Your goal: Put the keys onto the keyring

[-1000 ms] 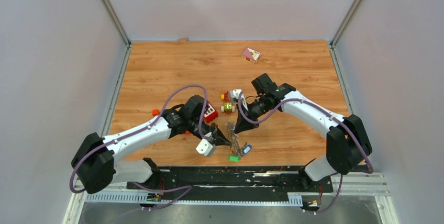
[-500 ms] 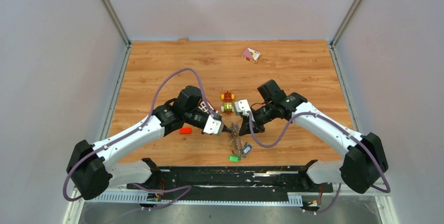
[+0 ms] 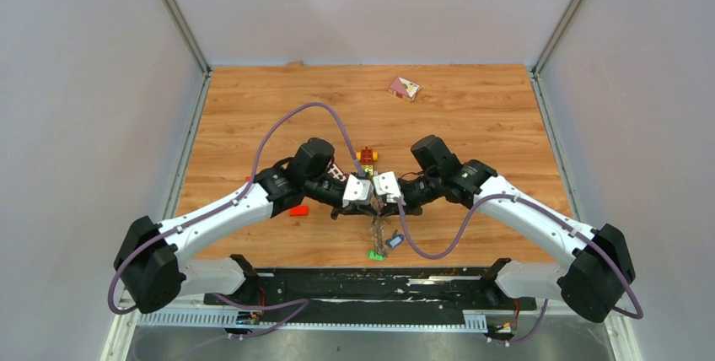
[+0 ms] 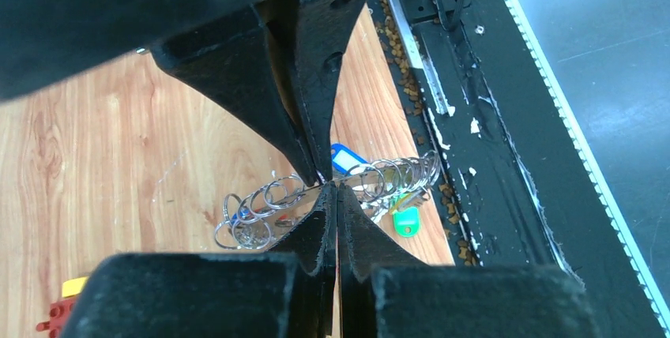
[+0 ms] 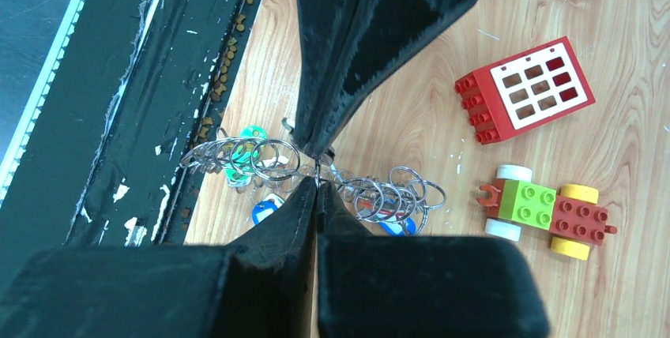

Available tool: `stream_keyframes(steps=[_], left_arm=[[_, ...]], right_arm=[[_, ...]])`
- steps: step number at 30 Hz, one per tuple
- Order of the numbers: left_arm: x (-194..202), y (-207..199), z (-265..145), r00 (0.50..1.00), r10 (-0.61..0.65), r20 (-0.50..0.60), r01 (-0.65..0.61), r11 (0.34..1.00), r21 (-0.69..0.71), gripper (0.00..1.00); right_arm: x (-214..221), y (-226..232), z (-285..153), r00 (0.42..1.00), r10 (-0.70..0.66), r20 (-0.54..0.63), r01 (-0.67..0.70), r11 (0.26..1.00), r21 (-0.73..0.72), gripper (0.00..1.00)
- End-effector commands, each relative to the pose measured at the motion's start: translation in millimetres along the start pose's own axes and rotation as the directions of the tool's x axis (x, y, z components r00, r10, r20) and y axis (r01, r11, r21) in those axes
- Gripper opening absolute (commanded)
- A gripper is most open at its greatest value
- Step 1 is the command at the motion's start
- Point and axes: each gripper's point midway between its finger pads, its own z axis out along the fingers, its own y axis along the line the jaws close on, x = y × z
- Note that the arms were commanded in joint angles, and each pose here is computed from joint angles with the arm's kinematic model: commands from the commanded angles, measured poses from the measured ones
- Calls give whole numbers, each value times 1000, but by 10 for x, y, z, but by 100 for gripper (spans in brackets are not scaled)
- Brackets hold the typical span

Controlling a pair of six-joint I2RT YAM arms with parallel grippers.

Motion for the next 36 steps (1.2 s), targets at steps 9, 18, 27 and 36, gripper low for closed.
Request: stream_keyframes(steps=[9,18,27,36], left_arm=[[-35,175,45,988,153,8,-153,987,-47,0],[-62,180,23,982,190,9,-189,981,-53,0],[-82,158,-44,976,216,7,-215,975,-52,0],[-59,123,-24,976,217,27,-216,976,-25,0]], right_arm=[[-214,-1,-20,994,-85,68,85,996,13,0],[-170,36,2,996,-68,61,68,998,-11,0],[-118,73,21,998,-54,45,55,998,-35,0],[-178,75,25,997,-34,66,37,998,-46,0]])
